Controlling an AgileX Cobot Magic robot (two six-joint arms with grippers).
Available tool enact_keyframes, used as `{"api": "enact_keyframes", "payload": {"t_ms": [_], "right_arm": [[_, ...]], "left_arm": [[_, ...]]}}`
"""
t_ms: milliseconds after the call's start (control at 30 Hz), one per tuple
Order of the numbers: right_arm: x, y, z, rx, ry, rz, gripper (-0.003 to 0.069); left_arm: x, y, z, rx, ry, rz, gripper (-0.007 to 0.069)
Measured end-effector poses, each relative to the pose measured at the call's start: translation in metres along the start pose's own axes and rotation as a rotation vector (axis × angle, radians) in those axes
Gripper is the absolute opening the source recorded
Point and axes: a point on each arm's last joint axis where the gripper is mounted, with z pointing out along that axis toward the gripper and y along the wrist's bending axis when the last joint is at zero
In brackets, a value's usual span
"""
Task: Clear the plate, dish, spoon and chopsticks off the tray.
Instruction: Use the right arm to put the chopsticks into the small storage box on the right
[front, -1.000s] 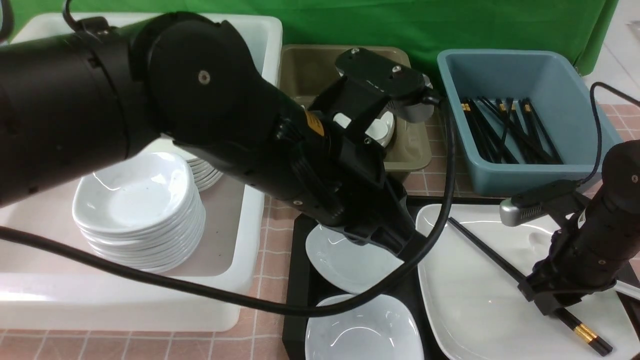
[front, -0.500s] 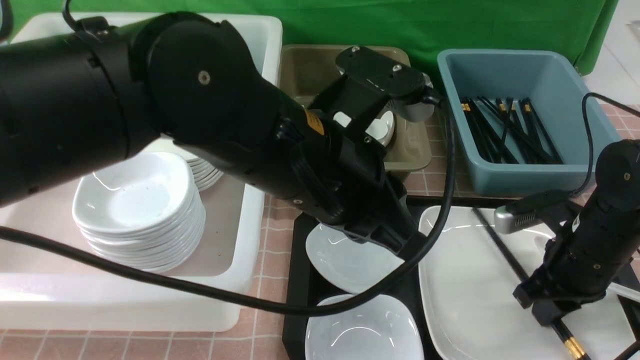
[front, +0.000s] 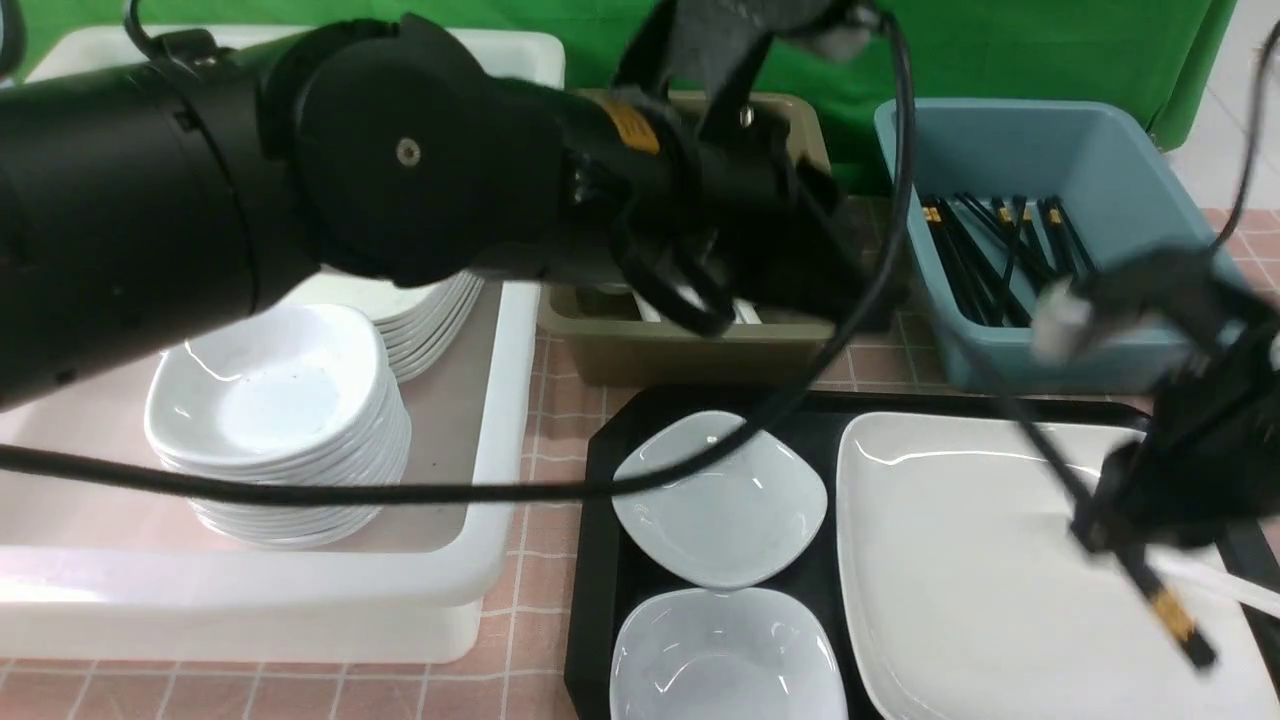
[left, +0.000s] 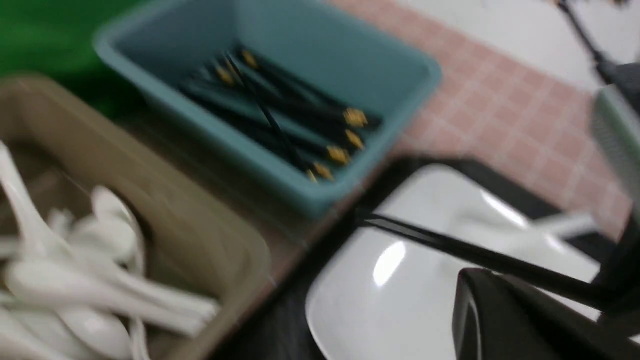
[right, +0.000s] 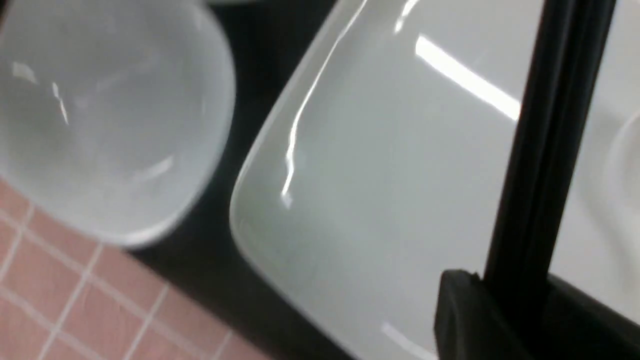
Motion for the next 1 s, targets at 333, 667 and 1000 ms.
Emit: {"api": "enact_keyframes", "payload": {"t_ms": [333, 667, 1000], "right_arm": [[-0.087, -0.09, -0.023, 0.185, -0.31, 0.12, 0.0172], [-0.139, -0.164, 0.083, 0.264, -0.456, 0.283, 0.0172], [-0.126, -0.172, 0.14, 0.211, -0.309, 0.343, 0.0345]], "left_arm": [[-0.013, 0.009, 0.012, -0.091, -0.157, 0.006, -0.0003], [0.001, 0.008, 0.039, -0.034, 0.035, 0.099, -0.0003], [0.012, 0.008, 0.036, -0.029, 0.167, 0.088, -0.0003]]}}
